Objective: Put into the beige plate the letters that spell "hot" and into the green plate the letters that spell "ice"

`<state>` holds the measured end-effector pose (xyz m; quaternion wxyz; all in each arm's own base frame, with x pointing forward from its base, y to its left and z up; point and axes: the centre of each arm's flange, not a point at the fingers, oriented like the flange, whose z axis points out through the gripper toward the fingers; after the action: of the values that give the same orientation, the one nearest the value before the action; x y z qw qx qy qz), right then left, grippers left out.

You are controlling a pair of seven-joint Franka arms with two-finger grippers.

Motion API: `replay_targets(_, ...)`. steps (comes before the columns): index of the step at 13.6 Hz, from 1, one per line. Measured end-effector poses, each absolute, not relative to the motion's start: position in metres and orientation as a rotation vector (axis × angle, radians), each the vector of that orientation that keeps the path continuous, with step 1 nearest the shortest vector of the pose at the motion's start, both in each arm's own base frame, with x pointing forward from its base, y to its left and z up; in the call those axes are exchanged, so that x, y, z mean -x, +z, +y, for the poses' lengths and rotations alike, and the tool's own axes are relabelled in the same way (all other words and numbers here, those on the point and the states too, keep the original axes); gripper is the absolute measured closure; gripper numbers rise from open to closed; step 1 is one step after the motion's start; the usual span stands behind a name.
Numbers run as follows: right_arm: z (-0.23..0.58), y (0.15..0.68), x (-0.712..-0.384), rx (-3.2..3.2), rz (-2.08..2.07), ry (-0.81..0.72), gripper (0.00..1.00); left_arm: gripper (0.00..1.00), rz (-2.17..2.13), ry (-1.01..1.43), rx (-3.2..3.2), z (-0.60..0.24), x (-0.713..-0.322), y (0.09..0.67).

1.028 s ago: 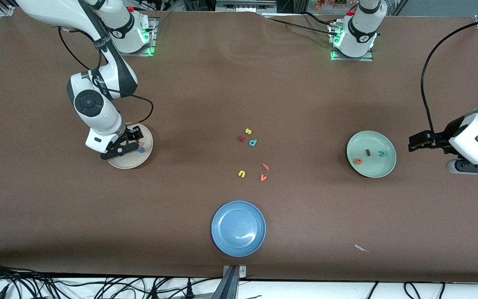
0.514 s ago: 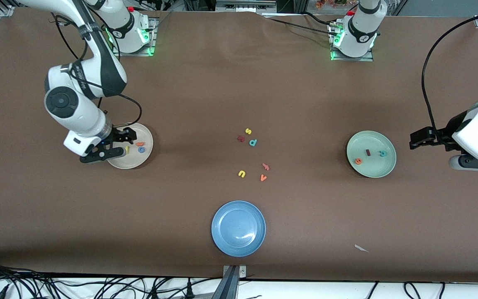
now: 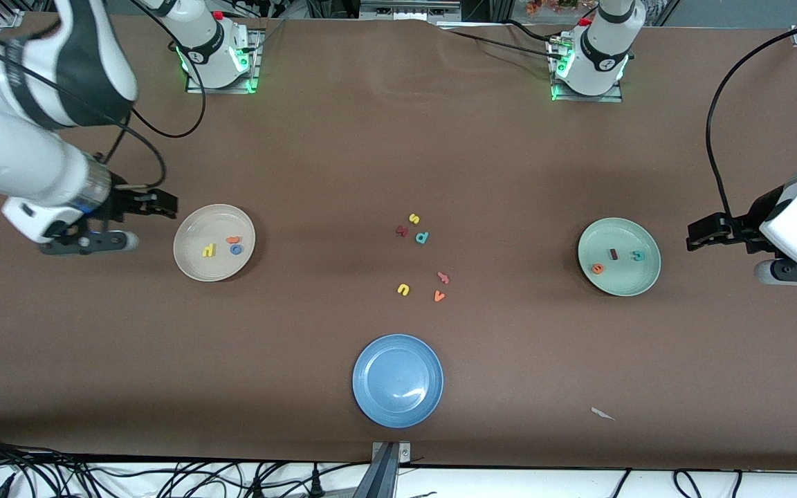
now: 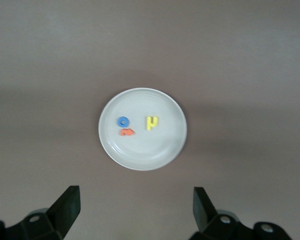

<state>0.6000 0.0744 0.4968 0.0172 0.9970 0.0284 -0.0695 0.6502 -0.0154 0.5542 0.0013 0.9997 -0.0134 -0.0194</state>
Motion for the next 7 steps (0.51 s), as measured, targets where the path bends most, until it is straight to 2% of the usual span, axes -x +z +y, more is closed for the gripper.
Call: replay_targets(7,0.072,0.530,-0.601,-3.095,0.071,-0.193,0.00,0.00,-0.057,-0.043,-3.135,-0.028,-0.650,0.558)
